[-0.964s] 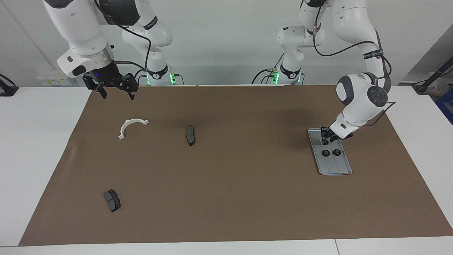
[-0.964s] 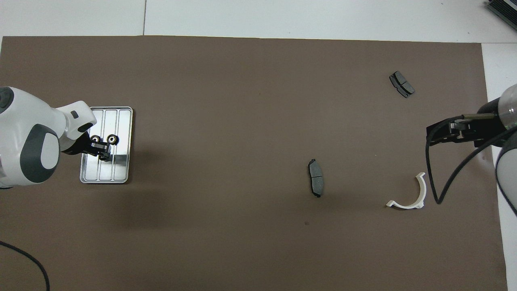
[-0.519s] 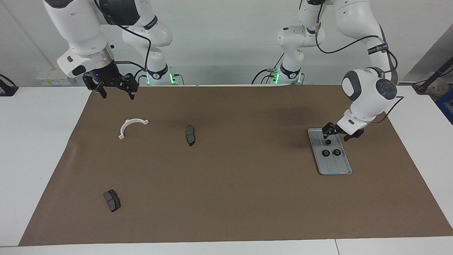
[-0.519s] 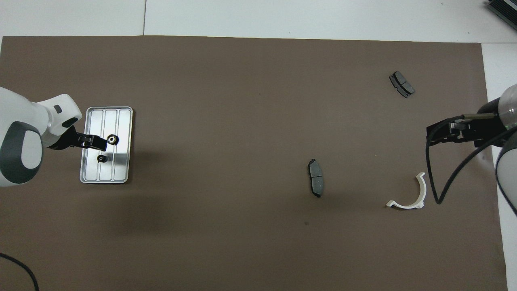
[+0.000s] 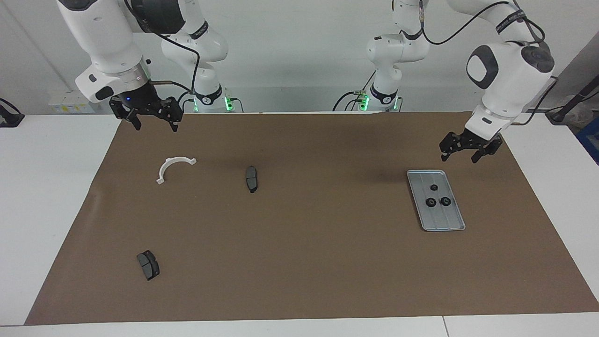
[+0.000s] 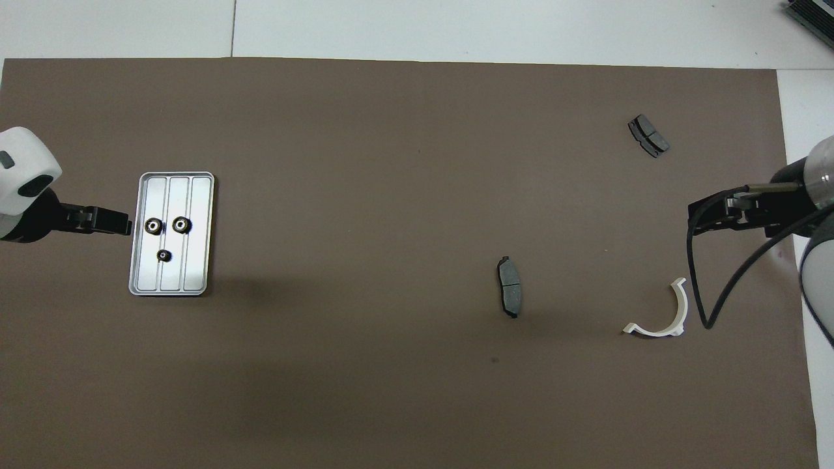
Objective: Pick bearing gear from pile to tray
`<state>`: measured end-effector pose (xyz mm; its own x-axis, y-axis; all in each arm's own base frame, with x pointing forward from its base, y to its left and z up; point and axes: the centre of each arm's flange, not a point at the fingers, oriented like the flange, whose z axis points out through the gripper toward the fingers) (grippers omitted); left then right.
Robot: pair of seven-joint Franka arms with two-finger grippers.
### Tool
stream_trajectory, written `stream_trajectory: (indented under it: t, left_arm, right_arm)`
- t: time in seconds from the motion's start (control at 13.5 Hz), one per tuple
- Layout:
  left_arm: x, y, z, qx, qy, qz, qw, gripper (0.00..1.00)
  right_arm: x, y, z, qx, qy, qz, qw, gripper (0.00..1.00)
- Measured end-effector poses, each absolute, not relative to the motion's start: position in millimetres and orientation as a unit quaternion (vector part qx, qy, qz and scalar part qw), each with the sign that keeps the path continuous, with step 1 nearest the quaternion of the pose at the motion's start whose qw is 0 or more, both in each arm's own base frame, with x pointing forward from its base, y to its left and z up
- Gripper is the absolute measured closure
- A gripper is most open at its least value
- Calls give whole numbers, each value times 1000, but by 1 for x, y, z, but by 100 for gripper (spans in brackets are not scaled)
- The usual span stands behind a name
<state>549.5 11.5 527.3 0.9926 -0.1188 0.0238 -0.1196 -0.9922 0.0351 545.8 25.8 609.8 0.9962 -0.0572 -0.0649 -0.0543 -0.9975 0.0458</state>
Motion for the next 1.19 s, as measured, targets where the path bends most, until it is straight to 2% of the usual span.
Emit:
stream_trajectory:
  t: [0.22,0.37,1.19]
  left_arm:
    - [542,5,594,998,-61,-3,18,0]
    - [539,6,616,998,-63,-4,12,0]
    - [546,-2,616,997,-72,7,-2,0]
  right_arm:
    - [546,26,610,999,-28,-33,22,0]
    - [546,26,610,999,-28,-33,22,0]
    - [546,28,610,999,-26,-33,22,0]
